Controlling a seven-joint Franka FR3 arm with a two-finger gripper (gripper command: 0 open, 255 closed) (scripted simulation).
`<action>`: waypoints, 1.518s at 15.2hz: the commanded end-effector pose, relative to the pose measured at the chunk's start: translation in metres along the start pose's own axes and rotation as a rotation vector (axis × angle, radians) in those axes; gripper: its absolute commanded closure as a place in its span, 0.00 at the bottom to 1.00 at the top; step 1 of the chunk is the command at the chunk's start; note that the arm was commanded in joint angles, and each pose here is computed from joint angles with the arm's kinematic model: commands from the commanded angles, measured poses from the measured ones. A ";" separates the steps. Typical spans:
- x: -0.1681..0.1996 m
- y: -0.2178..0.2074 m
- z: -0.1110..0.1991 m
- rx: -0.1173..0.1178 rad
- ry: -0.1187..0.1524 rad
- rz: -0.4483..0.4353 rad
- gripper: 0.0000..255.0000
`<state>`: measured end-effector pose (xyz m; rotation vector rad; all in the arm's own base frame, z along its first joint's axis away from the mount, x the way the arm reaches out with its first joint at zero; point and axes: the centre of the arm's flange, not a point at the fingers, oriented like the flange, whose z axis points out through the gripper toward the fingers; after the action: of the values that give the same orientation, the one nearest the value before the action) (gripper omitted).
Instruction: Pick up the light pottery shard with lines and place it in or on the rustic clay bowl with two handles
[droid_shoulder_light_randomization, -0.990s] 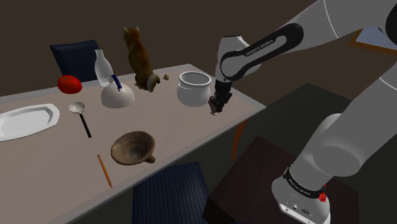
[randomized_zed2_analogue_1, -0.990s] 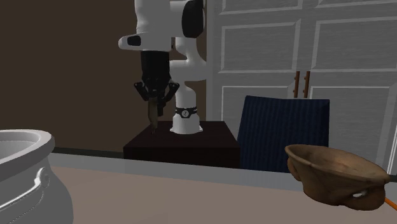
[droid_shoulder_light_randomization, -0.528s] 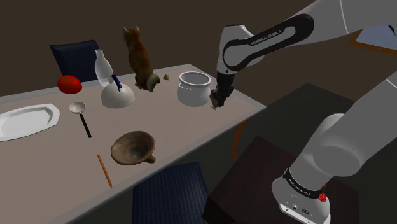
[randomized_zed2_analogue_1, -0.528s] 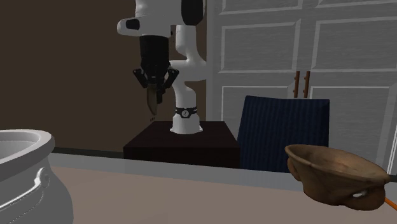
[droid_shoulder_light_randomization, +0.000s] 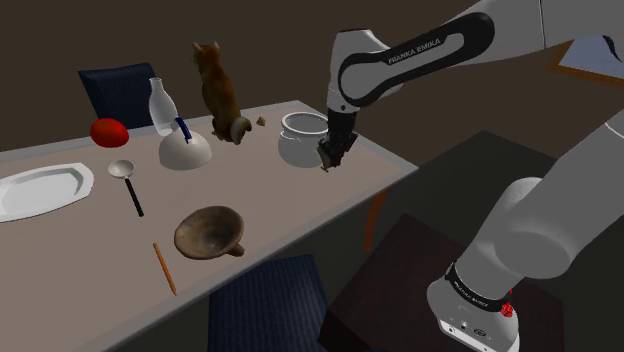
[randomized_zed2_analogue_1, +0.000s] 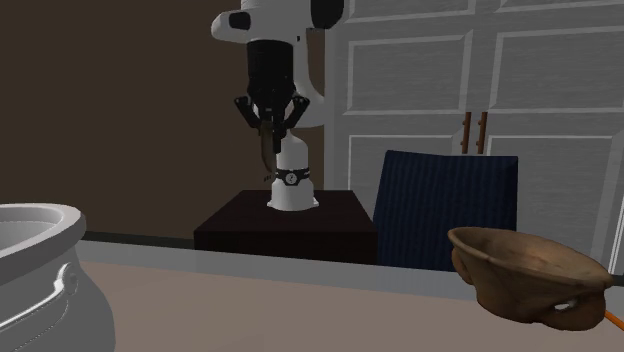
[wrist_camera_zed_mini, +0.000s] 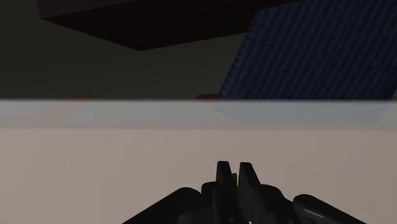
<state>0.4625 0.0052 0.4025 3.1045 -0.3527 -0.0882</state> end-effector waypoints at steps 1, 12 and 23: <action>0.001 -0.028 -0.002 0.000 0.000 0.001 1.00; 0.005 -0.173 -0.008 0.000 0.000 0.001 1.00; 0.010 -0.318 -0.015 0.000 0.000 0.001 1.00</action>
<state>0.5406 0.2998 0.4101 3.1050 -0.3515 -0.0879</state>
